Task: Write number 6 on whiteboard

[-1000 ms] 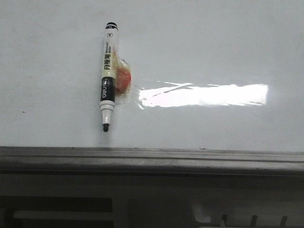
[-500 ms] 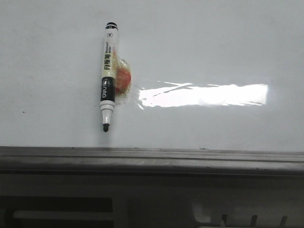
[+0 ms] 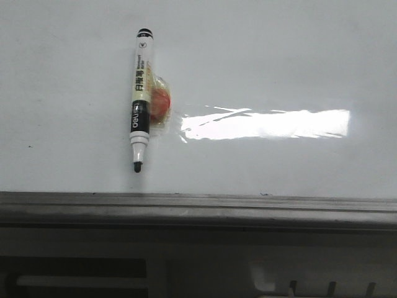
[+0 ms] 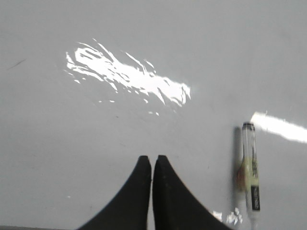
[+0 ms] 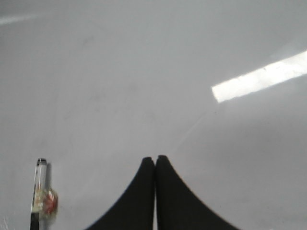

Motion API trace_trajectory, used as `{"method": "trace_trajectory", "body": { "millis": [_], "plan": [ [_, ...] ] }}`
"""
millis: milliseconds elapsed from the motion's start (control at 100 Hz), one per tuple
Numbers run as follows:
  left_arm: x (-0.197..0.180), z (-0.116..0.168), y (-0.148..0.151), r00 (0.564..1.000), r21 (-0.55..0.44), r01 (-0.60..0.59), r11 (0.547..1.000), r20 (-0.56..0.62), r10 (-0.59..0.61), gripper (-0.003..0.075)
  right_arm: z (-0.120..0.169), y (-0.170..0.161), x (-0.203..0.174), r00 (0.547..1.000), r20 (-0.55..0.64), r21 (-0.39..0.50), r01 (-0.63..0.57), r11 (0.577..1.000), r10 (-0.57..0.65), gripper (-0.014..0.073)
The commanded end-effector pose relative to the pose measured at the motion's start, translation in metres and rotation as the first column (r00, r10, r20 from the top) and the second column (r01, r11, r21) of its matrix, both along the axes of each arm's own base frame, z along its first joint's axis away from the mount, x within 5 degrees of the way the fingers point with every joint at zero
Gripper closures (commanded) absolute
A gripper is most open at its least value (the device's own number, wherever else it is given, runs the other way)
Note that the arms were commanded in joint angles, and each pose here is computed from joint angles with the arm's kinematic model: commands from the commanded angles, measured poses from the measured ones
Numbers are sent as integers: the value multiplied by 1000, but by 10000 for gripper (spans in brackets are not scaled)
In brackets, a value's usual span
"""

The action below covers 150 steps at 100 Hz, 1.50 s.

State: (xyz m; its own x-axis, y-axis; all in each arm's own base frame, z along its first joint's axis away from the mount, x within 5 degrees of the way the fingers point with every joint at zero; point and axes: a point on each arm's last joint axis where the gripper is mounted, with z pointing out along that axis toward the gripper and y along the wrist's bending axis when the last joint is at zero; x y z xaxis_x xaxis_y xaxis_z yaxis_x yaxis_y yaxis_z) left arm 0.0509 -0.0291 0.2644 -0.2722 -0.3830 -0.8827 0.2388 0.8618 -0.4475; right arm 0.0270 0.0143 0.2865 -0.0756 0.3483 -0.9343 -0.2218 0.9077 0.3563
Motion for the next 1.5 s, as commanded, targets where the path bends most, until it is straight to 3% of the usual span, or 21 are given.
{"method": "trace_trajectory", "body": {
  "millis": [0, 110, 200, 270, 340, 430, 550, 660, 990, 1150, 1280, 1420, 1490],
  "plan": [
    [12, 27, -3, 997, 143, 66, 987, -46, -60, 714, 21, 1, 0, 1000, -5, -131, -6, 991, 6, 641],
    [26, 37, -9, 985, 184, 151, 971, -110, -133, 545, 33, 3, 3, 999, -48, -226, -36, 973, 25, 540],
    [36, 40, -17, 963, 243, 254, 936, -152, -222, 365, 40, 3, 5, 997, -77, -236, -50, 971, 32, 346],
    [42, 40, -26, 937, 275, 341, 899, -180, -300, 308, 42, 4, 10, 993, -111, -240, -63, 969, 37, 215],
    [49, 39, -36, 903, 269, 419, 867, -225, -366, 314, 41, 5, 14, 989, -142, -242, -79, 967, 45, 146],
    [57, 37, -52, 859, 231, 499, 835, -263, -440, 314, 41, 6, 13, 987, -144, -242, -102, 965, 68, 146],
    [67, 34, -73, 831, 131, 533, 836, -263, -489, 314, 41, 7, 13, 986, -143, -245, -120, 962, 86, 146],
    [76, 33, -90, 837, 45, 515, 856, -244, -491, 314, 41, 7, 13, 985, -145, -245, -123, 962, 89, 146],
    [91, 8, -130, 830, -16, 483, 876, -311, -463, 314, 40, 7, 13, 984, -155, -247, -128, 961, 92, 146],
    [99, 3, -140, 819, -18, 482, 876, -344, -458, 314, 40, 7, 13, 984, -155, -247, -128, 961, 92, 146],
    [106, -1, -143, 838, 0, 451, 892, -344, -424, 314, 40, 7, 13, 984, -153, -246, -127, 961, 91, 146],
    [111, -12, -147, 830, 17, 446, 895, -383, -406, 402, 40, 7, 13, 984, -153, -246, -127, 961, 91, 146],
    [112, -17, -149, 821, 22, 450, 893, -403, -404, 513, 40, 7, 13, 984, -153, -246, -127, 961, 91, 146]
  ]
}}
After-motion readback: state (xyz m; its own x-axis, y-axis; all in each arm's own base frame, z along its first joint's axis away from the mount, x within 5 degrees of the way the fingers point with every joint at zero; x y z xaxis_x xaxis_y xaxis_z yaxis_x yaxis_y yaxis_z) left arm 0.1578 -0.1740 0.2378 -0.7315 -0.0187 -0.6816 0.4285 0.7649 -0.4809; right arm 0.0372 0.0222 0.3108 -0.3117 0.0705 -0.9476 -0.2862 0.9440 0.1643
